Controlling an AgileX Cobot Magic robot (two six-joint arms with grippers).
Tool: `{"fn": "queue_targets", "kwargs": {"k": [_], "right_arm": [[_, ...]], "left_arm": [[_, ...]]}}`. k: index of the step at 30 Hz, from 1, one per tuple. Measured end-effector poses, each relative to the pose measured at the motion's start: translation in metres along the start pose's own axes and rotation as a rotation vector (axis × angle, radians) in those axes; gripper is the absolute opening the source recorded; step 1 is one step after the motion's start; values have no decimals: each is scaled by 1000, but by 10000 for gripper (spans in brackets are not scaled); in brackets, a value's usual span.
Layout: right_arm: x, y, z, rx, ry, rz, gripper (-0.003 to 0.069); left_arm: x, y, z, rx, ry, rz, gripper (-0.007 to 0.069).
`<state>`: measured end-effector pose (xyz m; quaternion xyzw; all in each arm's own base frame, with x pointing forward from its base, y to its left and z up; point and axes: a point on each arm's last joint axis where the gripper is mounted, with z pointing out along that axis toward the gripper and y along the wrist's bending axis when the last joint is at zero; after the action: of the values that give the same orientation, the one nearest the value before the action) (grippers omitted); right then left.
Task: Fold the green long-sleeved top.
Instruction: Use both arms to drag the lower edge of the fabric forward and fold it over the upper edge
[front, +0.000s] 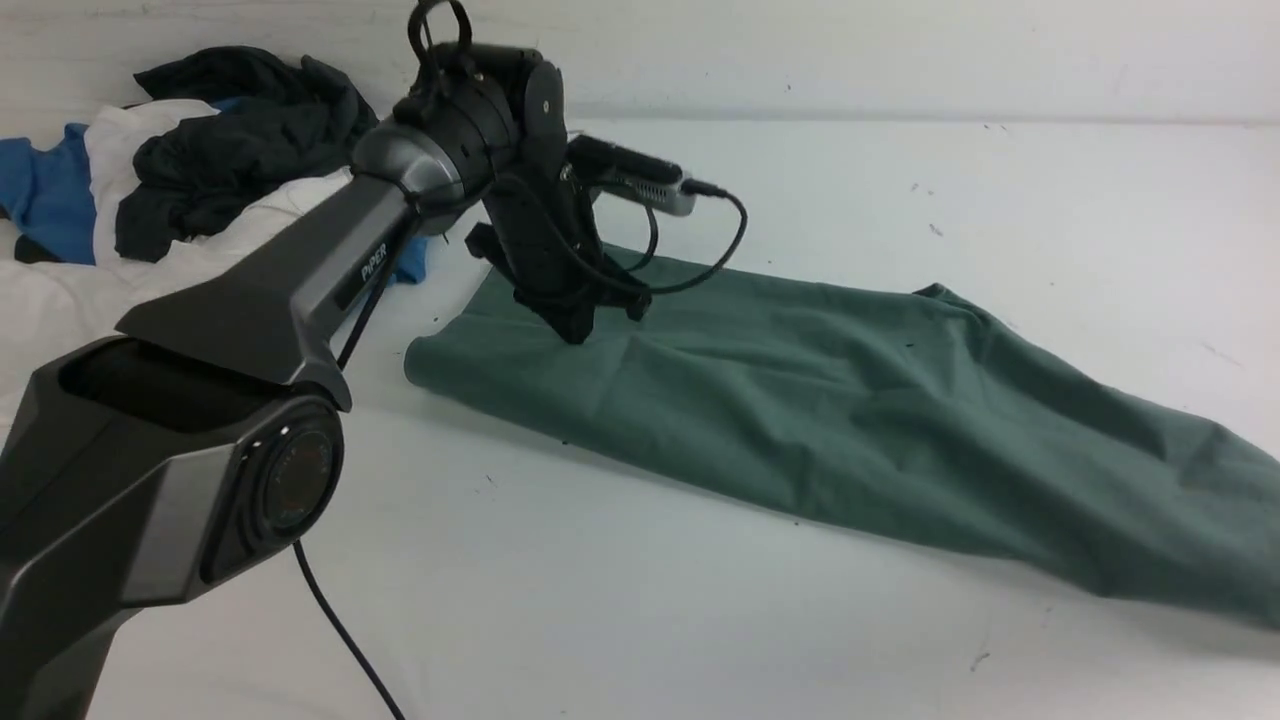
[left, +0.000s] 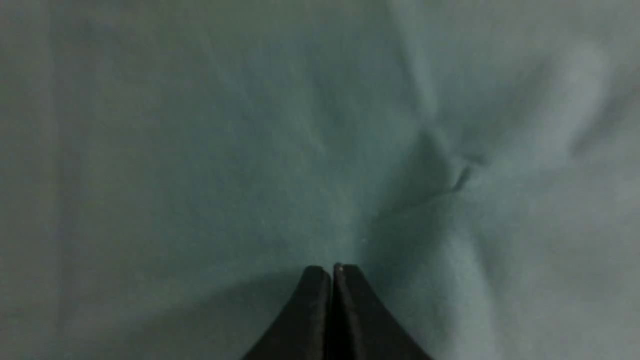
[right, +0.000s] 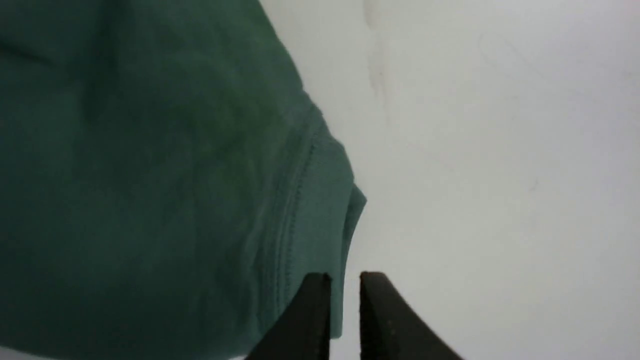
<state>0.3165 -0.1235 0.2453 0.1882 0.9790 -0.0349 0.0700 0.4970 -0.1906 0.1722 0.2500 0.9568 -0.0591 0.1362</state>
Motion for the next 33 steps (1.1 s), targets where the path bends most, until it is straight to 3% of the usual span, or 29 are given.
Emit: {"fn": "queue_targets", "kwargs": {"k": [2,4,5,6,10,13,16,18,19,22,25,33], "right_arm": [[-6,-2,6,-5,-36,12,235],[-9,-3,11,-5,-40,12,286],[-14,-2,23,-8,-49,12,384],[-17,-1,30,-11,-48,14,426],[-27,2,59,-40,-62,40,515],[-31,6,78,-67,-58,63,524],[-31,9,93,-92,-15,85,498],[-28,11,100,-116,24,56,384],[-28,12,100,-121,28,54,370],[-25,13,97,-144,56,1,88],[-26,10,89,-132,34,-7,41],[-49,-3,51,-44,-63,-22,41]], "left_arm": [[3,2,10,-9,18,2,-4],[3,2,11,-16,20,5,-4],[4,3,13,-23,25,7,-4],[4,3,13,-25,27,7,-4],[4,3,13,-29,26,7,-4],[4,3,13,-29,26,6,-4],[4,3,13,-29,27,7,-4],[4,3,13,-32,27,7,-4],[4,3,13,-31,27,6,-4],[4,3,14,-32,26,5,-4],[3,3,14,-31,26,6,-4],[3,2,14,-24,22,3,-4]]}}
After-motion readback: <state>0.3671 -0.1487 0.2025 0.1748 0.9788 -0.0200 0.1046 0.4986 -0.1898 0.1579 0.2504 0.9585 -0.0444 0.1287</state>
